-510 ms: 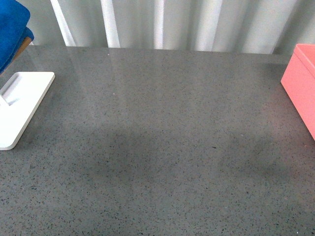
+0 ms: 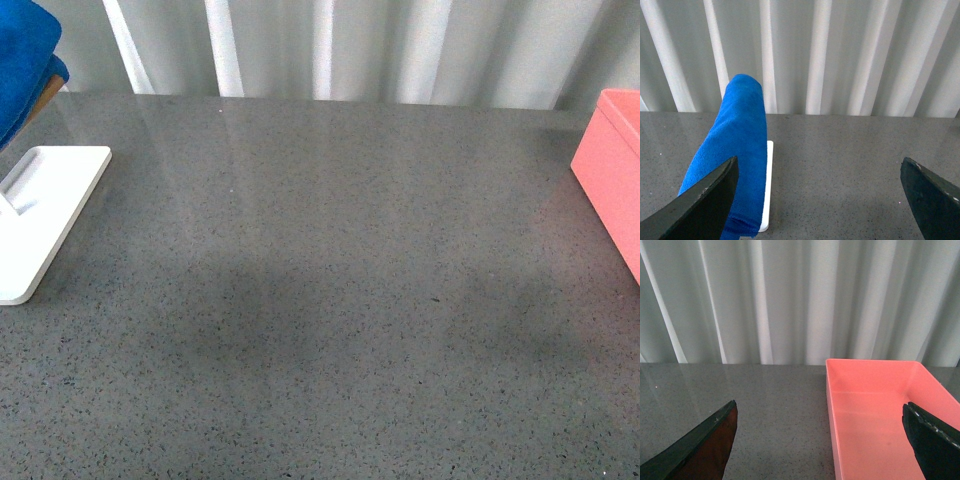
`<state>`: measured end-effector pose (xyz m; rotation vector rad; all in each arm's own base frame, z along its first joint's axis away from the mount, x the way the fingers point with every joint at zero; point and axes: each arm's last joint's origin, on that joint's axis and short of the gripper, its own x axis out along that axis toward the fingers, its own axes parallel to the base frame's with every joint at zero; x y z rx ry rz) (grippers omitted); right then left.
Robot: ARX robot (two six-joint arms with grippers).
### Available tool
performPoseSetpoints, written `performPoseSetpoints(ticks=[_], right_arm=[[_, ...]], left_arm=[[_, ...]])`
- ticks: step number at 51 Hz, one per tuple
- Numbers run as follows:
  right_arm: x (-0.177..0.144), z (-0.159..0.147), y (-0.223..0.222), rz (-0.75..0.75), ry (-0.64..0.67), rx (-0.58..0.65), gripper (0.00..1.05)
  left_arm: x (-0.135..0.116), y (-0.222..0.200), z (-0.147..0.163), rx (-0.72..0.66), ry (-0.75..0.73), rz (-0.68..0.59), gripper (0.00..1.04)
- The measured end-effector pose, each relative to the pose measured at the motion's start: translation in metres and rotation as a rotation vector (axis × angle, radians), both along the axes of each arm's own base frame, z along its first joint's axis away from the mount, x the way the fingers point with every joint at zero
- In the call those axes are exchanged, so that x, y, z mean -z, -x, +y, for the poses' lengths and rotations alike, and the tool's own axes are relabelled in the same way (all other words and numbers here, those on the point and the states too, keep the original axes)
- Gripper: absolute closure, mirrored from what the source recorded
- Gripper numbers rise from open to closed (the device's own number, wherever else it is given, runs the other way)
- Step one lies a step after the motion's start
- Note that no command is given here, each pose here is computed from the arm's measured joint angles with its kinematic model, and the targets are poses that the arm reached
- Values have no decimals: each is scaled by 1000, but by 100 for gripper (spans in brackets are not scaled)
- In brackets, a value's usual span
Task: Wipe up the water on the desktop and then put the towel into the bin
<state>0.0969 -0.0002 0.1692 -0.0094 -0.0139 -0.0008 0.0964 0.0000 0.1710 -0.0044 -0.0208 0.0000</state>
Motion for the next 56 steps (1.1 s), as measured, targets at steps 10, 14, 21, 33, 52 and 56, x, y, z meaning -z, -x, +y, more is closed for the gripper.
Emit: performPoseSetpoints(ticks=[10, 14, 21, 33, 52, 56], right_arm=[[0, 0, 0, 0, 0, 0, 7], [0, 0, 0, 0, 0, 0, 7], [0, 0, 0, 0, 0, 0, 7], [0, 0, 0, 0, 0, 0, 7], [0, 0, 0, 0, 0, 0, 7], [0, 0, 0, 0, 0, 0, 7]], left_arm=[[0, 0, 0, 0, 0, 0, 7], [0, 0, 0, 0, 0, 0, 7], [0, 0, 0, 0, 0, 0, 7], [0, 0, 0, 0, 0, 0, 7], [0, -2, -3, -133, 79, 181, 7], [-19, -11, -10, -128, 100, 182, 7]])
